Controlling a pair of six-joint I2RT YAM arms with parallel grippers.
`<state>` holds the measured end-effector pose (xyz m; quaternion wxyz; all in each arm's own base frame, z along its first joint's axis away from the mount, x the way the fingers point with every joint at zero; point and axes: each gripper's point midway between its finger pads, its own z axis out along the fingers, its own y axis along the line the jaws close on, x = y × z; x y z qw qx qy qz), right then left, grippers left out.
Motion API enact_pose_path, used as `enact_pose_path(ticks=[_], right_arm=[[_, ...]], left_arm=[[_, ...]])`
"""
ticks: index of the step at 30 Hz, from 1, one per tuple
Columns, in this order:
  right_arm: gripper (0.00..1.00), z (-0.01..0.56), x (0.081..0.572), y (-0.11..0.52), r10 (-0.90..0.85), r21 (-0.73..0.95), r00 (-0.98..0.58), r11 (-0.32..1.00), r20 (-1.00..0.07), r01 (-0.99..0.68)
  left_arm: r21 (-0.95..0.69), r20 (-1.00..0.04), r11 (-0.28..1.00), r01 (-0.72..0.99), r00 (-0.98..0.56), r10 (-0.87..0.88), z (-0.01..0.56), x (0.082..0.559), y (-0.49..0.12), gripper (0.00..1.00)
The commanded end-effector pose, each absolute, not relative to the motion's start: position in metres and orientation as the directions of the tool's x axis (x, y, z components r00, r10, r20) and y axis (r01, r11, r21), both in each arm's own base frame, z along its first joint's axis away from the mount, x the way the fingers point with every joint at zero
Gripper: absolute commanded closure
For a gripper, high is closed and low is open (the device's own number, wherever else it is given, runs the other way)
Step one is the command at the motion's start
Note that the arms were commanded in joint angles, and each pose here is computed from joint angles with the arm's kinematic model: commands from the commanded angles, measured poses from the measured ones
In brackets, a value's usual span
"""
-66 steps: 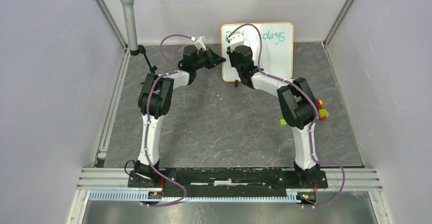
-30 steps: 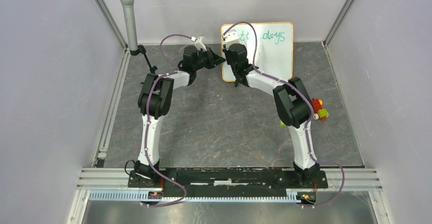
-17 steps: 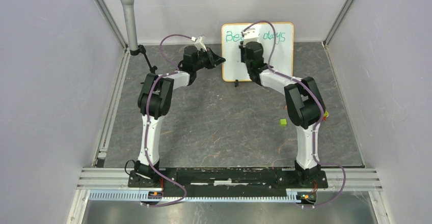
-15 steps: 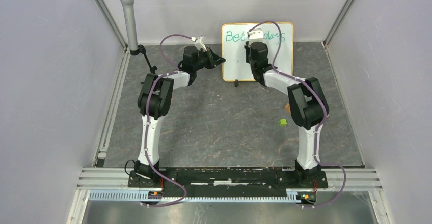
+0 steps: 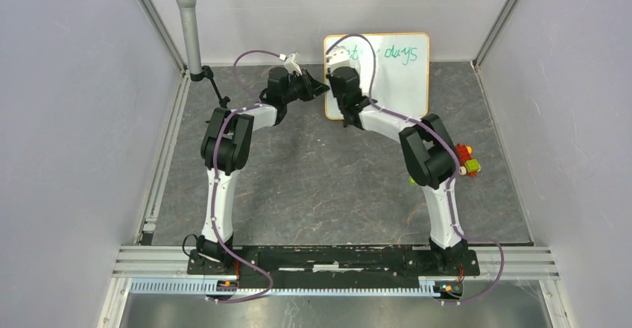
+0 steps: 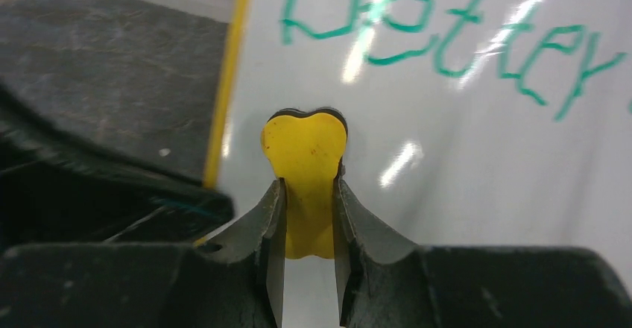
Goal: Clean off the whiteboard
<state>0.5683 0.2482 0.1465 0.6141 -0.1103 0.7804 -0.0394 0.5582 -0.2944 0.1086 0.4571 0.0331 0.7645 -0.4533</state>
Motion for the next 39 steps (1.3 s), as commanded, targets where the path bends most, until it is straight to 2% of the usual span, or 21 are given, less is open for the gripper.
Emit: enact_pose_path(ticks=[1,6,12,16,21,27,30,35,39], right_arm=[[0.75,0.123,0.558,0.270,-0.309,-0.264,-0.256,0.945,-0.916,-0.194],[0.72,0.122,0.554,0.238,-0.289,-0.268,-0.270,0.957,-0.918,-0.112],[0.75,0.110,0.558,0.173,-0.188,-0.198,-0.342,0.980,-0.920,-0.006],[0.76,0.107,0.554,0.143,-0.178,-0.212,-0.365,0.976,-0.914,0.057],[0.77,0.105,0.554,0.165,-0.180,-0.183,-0.359,0.983,-0.916,-0.026],[0.76,0.113,0.555,0.231,-0.288,-0.248,-0.295,0.955,-0.911,-0.166],[0.75,0.119,0.560,0.252,-0.278,-0.228,-0.260,0.952,-0.925,-0.205],[0.73,0.157,0.583,0.253,-0.268,-0.242,-0.176,0.958,-0.947,-0.155],[0.73,0.173,0.590,0.217,-0.225,-0.222,-0.165,0.974,-0.960,-0.035]], left_arm=[[-0.616,-0.769,0.620,0.486,-0.541,-0.341,0.126,0.558,-0.287,0.97],[-0.615,-0.770,0.619,0.488,-0.540,-0.340,0.126,0.558,-0.287,0.97],[-0.616,-0.769,0.618,0.488,-0.541,-0.340,0.126,0.558,-0.287,0.97],[-0.620,-0.766,0.616,0.486,-0.543,-0.343,0.126,0.558,-0.288,0.98],[-0.622,-0.765,0.615,0.485,-0.545,-0.344,0.125,0.559,-0.288,0.98],[-0.616,-0.769,0.621,0.485,-0.543,-0.339,0.125,0.559,-0.287,0.98],[-0.616,-0.766,0.621,0.484,-0.551,-0.330,0.123,0.560,-0.288,0.98],[-0.611,-0.768,0.621,0.491,-0.557,-0.316,0.122,0.558,-0.288,0.98],[-0.601,-0.775,0.622,0.503,-0.556,-0.299,0.126,0.558,-0.289,0.98]])
